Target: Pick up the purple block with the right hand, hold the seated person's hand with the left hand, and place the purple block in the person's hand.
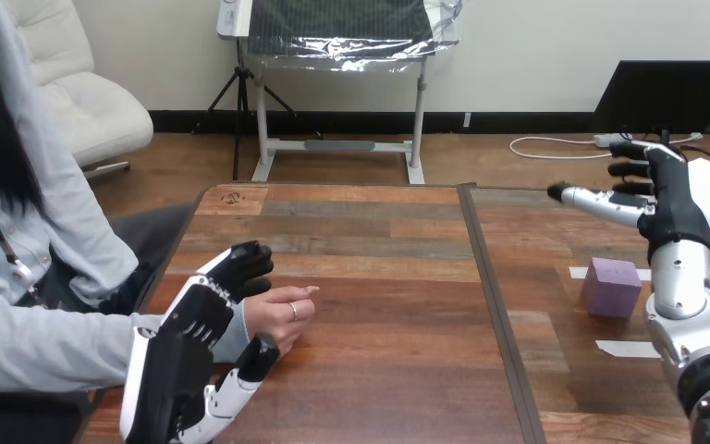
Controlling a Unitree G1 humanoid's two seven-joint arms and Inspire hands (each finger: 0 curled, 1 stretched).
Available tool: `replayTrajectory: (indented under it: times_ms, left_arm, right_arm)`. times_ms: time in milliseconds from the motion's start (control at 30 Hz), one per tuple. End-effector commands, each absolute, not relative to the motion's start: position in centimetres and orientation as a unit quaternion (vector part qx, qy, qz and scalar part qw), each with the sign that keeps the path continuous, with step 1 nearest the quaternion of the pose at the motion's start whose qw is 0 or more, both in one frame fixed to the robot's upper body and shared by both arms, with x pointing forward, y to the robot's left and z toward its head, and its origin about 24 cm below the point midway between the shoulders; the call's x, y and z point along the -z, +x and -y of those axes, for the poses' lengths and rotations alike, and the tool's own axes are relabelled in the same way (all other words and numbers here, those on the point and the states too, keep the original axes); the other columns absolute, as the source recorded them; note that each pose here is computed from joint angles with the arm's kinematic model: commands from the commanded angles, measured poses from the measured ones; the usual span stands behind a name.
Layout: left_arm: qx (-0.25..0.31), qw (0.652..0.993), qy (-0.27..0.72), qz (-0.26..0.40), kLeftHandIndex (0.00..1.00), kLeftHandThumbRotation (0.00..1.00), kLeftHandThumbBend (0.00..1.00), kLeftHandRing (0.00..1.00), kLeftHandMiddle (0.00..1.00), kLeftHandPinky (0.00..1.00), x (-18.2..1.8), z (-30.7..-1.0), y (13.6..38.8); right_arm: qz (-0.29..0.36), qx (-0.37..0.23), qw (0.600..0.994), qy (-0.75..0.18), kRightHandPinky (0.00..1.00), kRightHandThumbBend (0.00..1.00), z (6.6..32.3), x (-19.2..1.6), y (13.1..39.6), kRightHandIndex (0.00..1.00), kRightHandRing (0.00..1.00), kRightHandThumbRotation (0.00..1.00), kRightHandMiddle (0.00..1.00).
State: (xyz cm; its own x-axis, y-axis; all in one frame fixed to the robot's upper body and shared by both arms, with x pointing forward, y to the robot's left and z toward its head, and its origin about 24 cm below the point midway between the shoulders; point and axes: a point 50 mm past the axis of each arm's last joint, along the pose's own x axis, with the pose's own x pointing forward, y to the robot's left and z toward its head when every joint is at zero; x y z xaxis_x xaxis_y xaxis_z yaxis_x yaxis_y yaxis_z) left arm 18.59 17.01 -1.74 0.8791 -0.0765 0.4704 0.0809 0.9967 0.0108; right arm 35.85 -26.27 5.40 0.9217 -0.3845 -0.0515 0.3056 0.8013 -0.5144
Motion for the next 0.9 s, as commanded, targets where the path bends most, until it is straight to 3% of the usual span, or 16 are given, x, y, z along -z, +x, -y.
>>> replayTrajectory:
  times_ms: [0, 433, 867]
  left_arm:
    - [0.045, 0.959, -0.007, 0.279, 0.77, 0.57, 0.79, 0.79, 0.79, 0.75, 0.5, -16.8, 19.5]
    - [0.045, 0.960, -0.014, 0.277, 0.77, 0.58, 0.80, 0.80, 0.80, 0.76, 0.6, -16.8, 19.2]
    - [0.045, 0.959, -0.013, 0.280, 0.77, 0.59, 0.80, 0.80, 0.80, 0.77, 0.6, -16.8, 19.0]
  right_arm:
    - [-0.047, 0.181, 0.940, -0.285, 0.58, 0.98, 26.3, -8.6, 37.5, 0.77, 0.69, 0.21, 0.75]
    - [-0.103, 0.161, 0.927, -0.322, 0.55, 0.97, 27.0, -7.9, 37.4, 0.79, 0.67, 0.22, 0.75]
    - [-0.150, 0.142, 0.907, -0.366, 0.59, 0.95, 27.6, -7.0, 36.9, 0.80, 0.71, 0.27, 0.77]
